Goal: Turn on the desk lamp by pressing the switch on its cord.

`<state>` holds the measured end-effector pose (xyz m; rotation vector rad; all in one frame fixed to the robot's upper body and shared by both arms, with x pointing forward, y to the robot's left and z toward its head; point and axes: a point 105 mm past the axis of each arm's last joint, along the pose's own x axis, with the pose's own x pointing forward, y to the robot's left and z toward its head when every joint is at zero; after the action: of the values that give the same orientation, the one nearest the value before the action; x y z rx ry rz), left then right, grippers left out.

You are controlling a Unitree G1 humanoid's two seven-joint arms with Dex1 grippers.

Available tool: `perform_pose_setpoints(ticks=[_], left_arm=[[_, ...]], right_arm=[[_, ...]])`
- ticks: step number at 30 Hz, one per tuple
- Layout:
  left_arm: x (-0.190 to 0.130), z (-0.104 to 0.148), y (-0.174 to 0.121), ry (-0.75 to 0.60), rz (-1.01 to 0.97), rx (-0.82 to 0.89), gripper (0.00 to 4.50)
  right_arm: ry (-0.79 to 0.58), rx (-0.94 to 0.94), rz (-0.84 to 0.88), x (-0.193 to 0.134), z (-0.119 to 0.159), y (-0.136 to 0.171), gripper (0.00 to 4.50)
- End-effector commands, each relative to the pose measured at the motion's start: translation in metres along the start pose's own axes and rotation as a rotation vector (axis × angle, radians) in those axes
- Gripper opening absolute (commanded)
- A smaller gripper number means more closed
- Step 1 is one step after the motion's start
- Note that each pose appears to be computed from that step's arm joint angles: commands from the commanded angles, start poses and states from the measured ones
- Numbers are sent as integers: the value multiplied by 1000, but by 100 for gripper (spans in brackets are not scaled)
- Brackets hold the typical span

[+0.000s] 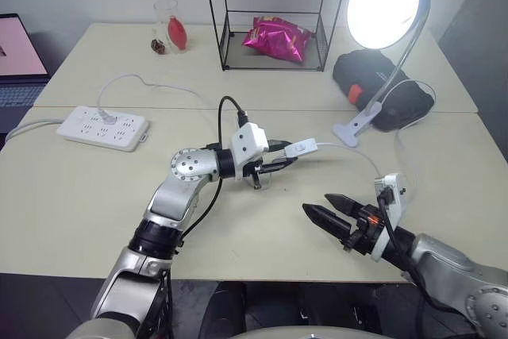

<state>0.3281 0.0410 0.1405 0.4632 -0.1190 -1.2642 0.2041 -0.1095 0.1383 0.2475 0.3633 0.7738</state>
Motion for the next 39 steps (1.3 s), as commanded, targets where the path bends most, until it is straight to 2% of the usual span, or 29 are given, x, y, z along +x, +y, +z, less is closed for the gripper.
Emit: perform_pose_setpoints(ticks=[1,5,8,20,22,31,32,39], left_arm=[[14,-11,-12,51,-98,22,109],[21,-27,-16,116,-129,0,109],[26,-35,-17,143,-129,-7,109],[33,-52,-15,201,-89,-35,109],[32,-53,-15,207,-94,-46,181],[15,-45,-6,185,-90,-2,378],[11,-42,-2,182,-76,8,389],[-24,-3,31,118,57,64,389]], right_arm=[[38,-250,5,-10,14,4,450],[106,-446,-30,-20,19,-5,450],[125,-521,-50,-24,25,-12,450],[159,-586,-61,-29,28,-25,450],[166,-588,-60,-30,27,-26,450],[176,-597,-66,-29,27,-31,450],[177,-598,-66,-29,27,-32,450],[177,-623,-83,-30,32,-43,450]])
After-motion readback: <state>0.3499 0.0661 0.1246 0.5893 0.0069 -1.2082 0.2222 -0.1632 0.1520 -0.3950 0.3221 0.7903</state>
